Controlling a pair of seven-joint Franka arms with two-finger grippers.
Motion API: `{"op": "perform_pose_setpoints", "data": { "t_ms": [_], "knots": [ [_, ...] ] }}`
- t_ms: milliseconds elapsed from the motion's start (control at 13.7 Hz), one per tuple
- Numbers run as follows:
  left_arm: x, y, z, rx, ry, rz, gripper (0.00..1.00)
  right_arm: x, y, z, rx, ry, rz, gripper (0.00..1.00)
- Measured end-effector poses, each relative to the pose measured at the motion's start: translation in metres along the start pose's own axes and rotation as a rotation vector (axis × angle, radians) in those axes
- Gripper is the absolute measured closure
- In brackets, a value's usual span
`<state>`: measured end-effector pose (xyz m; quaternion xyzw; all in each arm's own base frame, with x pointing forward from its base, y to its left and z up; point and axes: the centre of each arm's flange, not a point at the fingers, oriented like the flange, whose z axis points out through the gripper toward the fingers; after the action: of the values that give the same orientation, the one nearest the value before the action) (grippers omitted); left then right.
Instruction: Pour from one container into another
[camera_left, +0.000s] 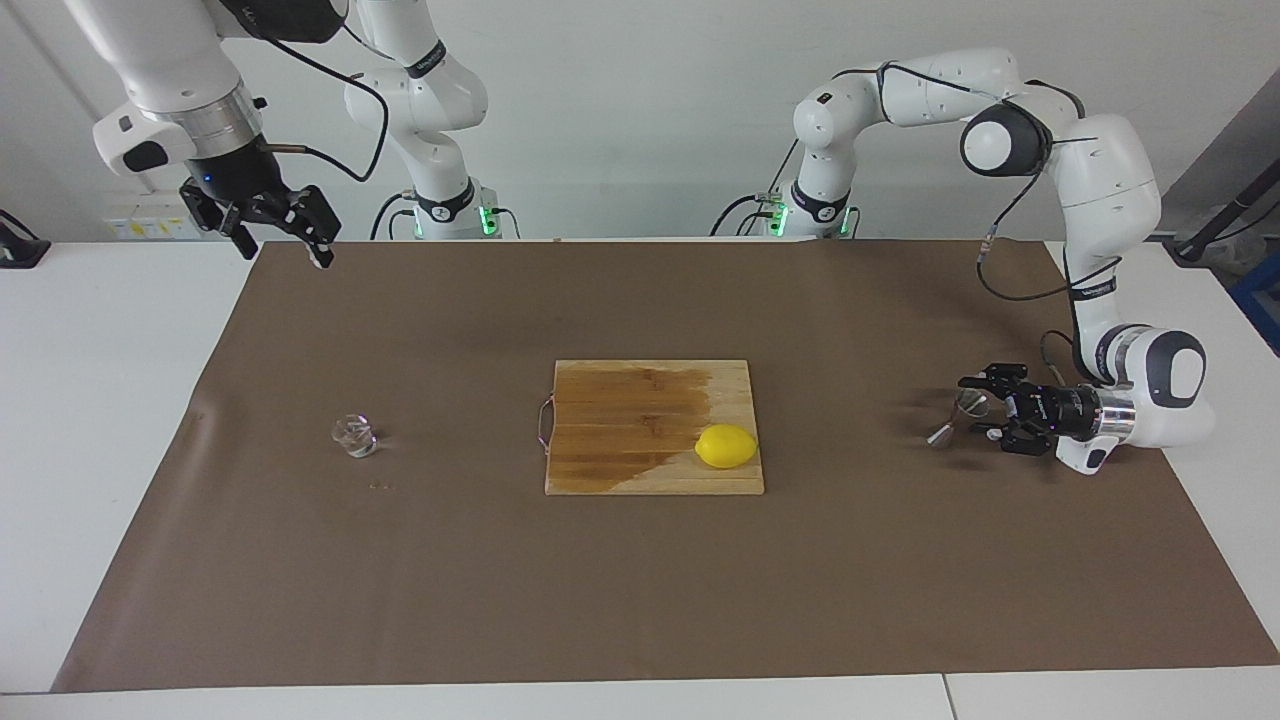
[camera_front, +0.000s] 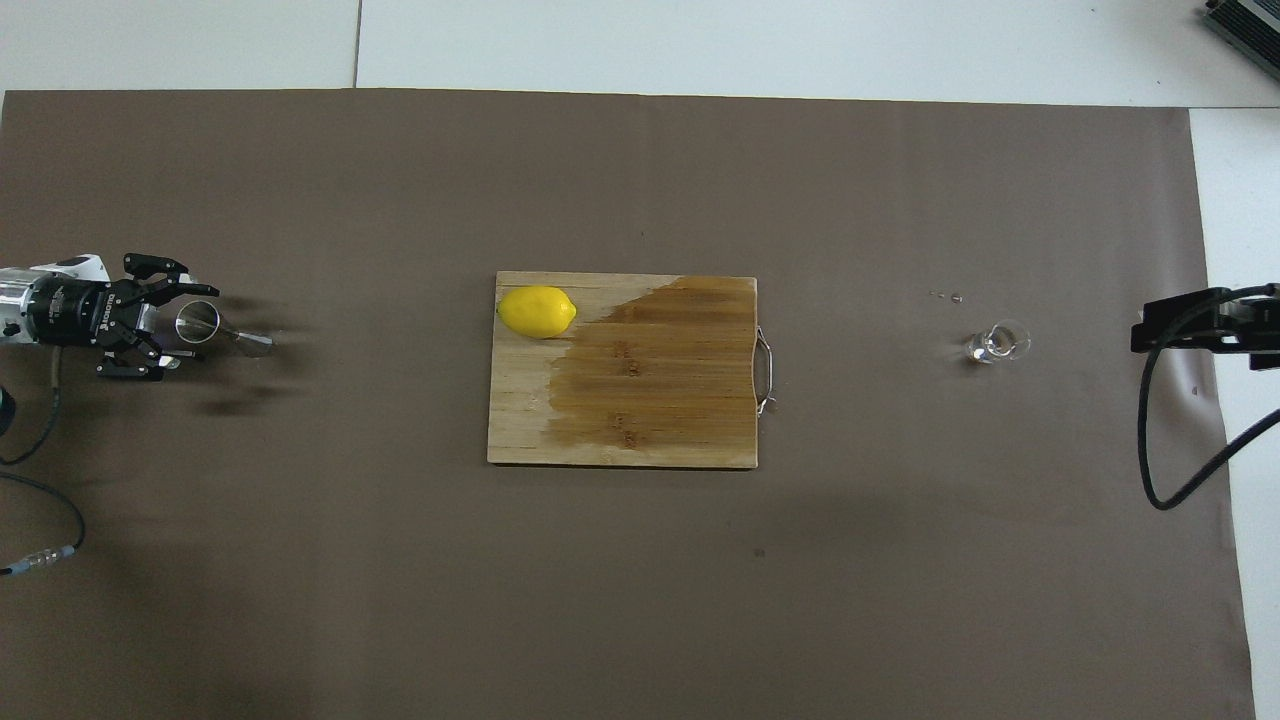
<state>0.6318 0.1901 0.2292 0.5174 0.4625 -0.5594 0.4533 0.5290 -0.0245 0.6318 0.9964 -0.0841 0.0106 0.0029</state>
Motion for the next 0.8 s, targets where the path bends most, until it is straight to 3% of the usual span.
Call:
{"op": "perform_pose_setpoints", "data": {
  "t_ms": [803],
  "knots": [
    [0.0026,0.0006,-0.0020,-0.011,0.015,0.003,0.24,0.0000,0.0000,0.0000,0.000,0.000,0.000,0.00]
  ]
}}
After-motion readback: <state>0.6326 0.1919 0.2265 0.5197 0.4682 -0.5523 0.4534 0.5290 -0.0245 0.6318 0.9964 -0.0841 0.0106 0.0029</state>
